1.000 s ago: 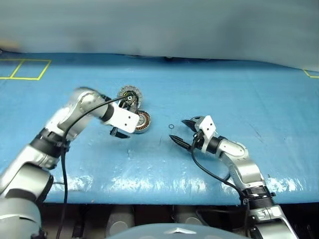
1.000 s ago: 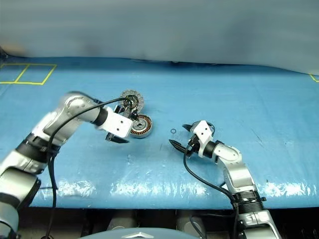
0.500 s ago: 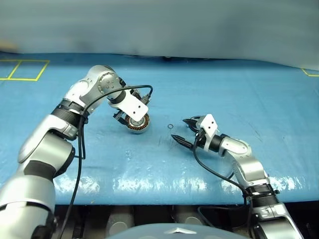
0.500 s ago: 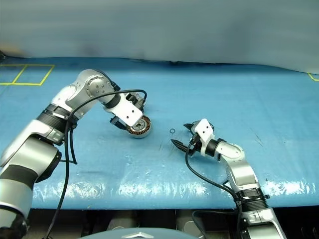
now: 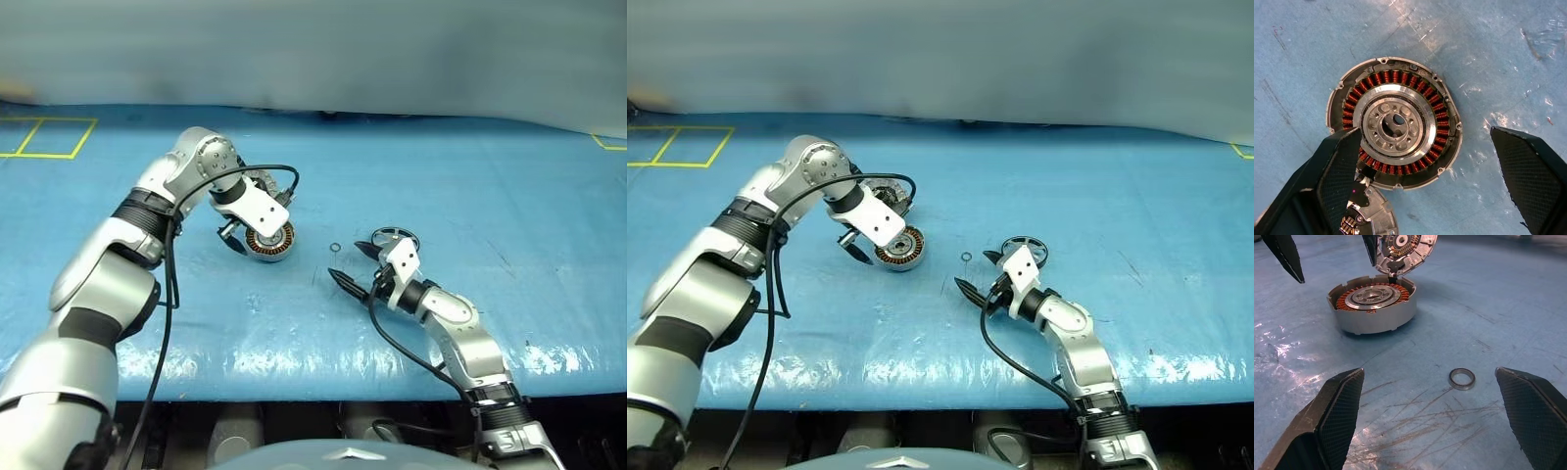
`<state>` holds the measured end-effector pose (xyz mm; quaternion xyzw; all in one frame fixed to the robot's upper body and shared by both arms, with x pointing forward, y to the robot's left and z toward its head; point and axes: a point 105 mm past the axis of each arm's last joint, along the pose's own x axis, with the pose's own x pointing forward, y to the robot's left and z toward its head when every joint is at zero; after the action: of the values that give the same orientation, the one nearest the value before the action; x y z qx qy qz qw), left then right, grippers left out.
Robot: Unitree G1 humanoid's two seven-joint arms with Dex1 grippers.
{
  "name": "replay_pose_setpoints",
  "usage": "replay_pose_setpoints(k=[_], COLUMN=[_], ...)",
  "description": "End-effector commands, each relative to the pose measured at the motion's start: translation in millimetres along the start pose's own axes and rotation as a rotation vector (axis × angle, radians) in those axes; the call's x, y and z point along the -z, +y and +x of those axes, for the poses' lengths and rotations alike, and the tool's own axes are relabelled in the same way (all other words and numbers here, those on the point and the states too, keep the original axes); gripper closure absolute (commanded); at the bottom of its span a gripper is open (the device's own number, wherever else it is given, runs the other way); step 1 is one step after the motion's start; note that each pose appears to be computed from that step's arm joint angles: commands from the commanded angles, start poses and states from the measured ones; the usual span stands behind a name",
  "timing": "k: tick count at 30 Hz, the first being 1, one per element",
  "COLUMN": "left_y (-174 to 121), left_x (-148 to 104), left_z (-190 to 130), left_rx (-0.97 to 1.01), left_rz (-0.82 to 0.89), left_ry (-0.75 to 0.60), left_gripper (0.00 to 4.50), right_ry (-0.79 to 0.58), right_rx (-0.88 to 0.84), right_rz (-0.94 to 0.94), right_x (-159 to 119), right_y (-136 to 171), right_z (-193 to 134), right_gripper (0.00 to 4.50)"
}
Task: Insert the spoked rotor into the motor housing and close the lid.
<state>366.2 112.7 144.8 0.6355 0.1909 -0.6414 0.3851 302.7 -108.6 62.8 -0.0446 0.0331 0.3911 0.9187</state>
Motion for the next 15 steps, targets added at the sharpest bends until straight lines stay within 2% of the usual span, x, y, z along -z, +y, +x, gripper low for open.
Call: replay_pose_setpoints(k=[1,15], left_y=[4,1], left_x=[8,9], left_z=[-13,11], left_rx=[-0.02,-0.011], left_rz=[0.012,-0.07], left_ry=[0.061,-0.01], left_gripper=[0.0,0.0], right_ry=[-0.048,-0.05], right_rx=[0.022,0.018], right_rz=[-0.042,-0.045], right_x=[-13,-14], right_y=[-6,-2], right_z=[-2,-2], right_gripper=[0.01,0.01])
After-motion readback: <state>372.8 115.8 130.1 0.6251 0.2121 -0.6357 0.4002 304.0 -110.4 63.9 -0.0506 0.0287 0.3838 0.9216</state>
